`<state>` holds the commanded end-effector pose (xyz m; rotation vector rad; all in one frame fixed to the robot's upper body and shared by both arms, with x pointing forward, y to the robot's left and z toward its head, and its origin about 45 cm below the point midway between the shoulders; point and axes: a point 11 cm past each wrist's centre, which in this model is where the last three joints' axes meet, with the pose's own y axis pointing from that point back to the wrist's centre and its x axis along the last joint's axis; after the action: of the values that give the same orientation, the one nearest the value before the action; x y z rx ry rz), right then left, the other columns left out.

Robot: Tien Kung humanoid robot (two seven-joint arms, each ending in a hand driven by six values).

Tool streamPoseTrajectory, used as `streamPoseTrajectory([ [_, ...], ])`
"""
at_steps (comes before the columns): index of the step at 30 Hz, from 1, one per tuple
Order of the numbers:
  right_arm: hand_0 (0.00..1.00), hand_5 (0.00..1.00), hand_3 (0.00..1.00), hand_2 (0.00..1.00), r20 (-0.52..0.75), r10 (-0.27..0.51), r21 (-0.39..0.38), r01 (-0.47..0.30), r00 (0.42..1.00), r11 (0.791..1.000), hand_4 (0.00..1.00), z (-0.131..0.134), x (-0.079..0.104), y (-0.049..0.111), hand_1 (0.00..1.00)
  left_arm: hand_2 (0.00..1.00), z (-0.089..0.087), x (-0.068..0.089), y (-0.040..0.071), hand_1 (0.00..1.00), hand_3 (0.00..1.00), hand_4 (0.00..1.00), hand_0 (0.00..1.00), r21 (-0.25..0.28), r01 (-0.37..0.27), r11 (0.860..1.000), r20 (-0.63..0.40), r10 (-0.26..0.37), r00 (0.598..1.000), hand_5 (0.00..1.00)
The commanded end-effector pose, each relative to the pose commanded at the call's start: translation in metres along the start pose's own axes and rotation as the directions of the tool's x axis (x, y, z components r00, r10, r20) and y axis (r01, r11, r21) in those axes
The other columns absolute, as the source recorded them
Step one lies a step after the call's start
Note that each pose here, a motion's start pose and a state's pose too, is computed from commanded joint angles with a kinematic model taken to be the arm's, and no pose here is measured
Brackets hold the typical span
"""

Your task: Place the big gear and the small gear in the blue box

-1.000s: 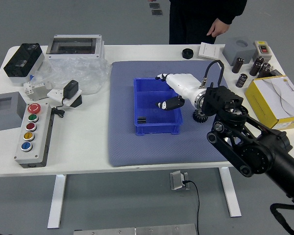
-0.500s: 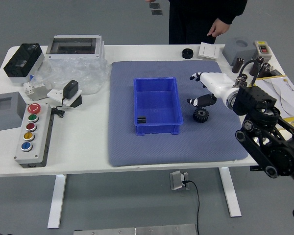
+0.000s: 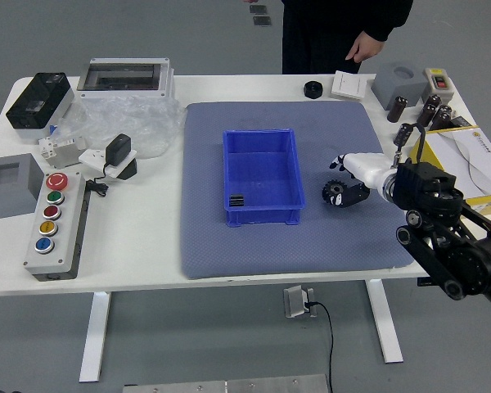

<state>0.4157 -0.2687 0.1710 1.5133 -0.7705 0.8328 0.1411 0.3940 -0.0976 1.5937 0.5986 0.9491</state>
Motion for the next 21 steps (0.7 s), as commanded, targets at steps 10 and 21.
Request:
streamPoseTrajectory([
  [10, 0.748, 0.391, 0.837, 0.825, -0.026, -0.028, -0.004, 0.028, 0.999, 1.0, 0.779, -0.005, -0.005, -0.004, 0.728, 0.772, -0.001, 0.0, 0.0, 0.773, 0.7, 0.564, 0.795, 0.002, 0.0, 1.0, 0.003, 0.0, 1.0, 0.265],
  [21, 0.692, 0.371, 0.713, 0.698, -0.045, -0.003, -0.002, 0.003, 0.999, 1.0, 0.691, -0.012, -0.003, -0.006, 0.636, 0.772, 0.001, 0.001, 0.0, 0.773, 0.701, 0.565, 0.795, 0.0, -0.002, 1.0, 0.001, 0.002, 1.0, 0.273],
])
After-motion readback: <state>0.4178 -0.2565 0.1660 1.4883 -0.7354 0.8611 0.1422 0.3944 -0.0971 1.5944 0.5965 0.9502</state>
